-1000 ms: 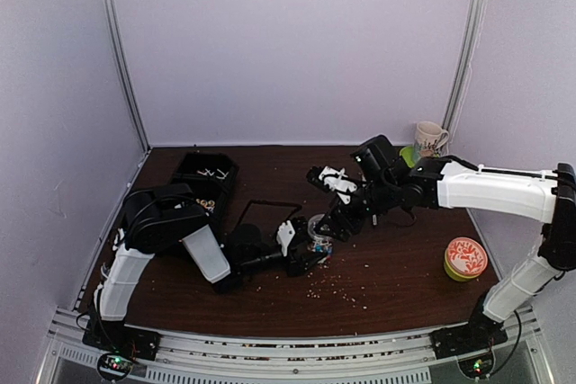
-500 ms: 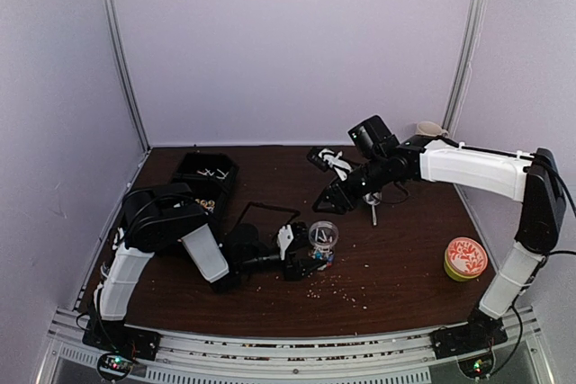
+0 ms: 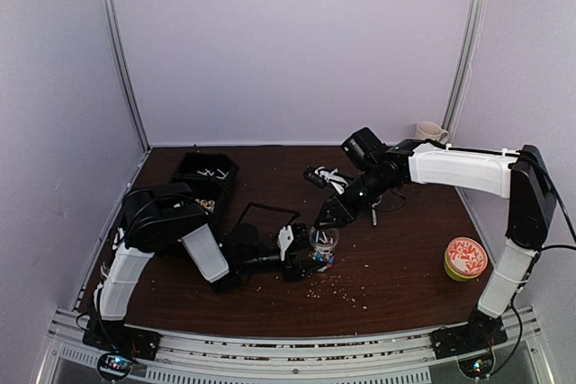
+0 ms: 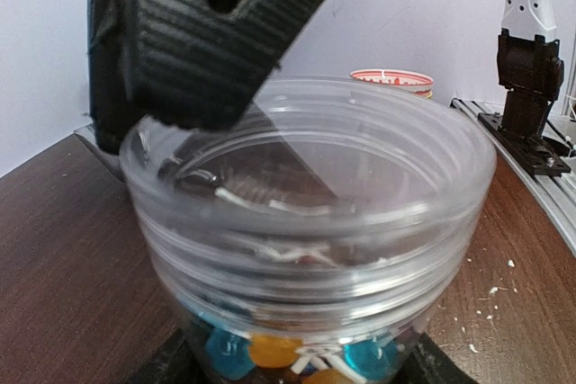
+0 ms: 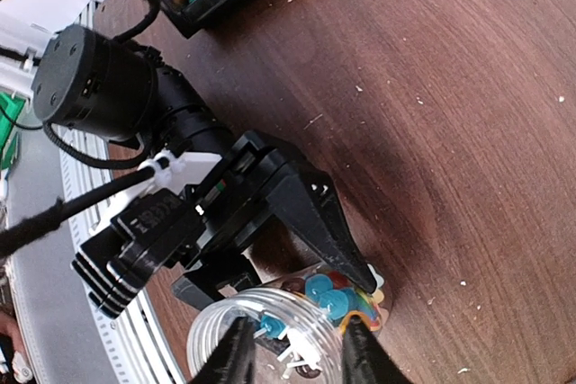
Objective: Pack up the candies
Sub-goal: Screw the bottle lid onto the packing bottle.
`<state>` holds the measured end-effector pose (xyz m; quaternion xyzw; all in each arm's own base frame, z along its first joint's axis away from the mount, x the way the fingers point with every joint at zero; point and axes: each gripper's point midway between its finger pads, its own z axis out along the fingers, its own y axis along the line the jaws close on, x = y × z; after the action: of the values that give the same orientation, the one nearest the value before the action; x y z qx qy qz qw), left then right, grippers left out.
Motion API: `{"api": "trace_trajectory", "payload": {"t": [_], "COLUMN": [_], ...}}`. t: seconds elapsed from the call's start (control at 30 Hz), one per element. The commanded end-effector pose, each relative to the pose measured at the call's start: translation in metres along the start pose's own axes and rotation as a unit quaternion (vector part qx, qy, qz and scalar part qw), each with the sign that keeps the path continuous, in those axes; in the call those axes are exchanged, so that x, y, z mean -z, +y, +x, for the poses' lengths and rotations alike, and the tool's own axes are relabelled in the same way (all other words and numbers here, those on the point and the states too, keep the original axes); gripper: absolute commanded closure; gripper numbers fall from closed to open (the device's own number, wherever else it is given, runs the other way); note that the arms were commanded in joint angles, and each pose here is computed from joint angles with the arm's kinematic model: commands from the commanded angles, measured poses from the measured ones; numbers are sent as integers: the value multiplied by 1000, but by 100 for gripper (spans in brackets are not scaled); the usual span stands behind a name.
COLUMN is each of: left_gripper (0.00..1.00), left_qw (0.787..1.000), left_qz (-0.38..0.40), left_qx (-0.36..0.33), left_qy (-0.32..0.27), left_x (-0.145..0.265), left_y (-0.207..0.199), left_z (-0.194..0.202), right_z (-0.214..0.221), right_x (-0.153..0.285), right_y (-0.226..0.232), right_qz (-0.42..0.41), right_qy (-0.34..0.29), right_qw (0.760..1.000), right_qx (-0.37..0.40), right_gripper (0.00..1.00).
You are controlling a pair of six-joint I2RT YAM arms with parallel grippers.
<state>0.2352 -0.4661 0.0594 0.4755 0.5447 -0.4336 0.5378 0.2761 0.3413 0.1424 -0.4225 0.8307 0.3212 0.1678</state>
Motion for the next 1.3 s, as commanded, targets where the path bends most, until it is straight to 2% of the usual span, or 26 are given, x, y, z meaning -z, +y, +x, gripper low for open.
{"api": "trace_trajectory", "payload": {"t": [0.0, 0.17, 0.53, 1.0, 1.27], "left_gripper": [51, 51, 52, 55, 55], "left_qw": [1000, 999, 998, 992, 992], "left_qz": [-5, -20, -52, -122, -123], "left_qx": [11, 18, 22, 15, 12], "left_qy": [29, 29, 30, 40, 40], "left_x": [2, 3, 8, 18, 18], "left_y": [4, 11, 22, 44, 45], "left_z": [19, 19, 20, 24, 25], "right_z": [6, 11, 29, 61, 74], "right_x": [1, 2, 7, 12, 23], "right_y": [4, 5, -6, -2, 13], "right_qz": [-18, -16, 18, 12, -3], "right_qy": [8, 10, 18, 36, 30], "right_qw": [1000, 999, 998, 995, 995], "right_qx": [-18, -27, -58, -90, -93], "right_gripper": [72, 80, 88, 92, 92]}}
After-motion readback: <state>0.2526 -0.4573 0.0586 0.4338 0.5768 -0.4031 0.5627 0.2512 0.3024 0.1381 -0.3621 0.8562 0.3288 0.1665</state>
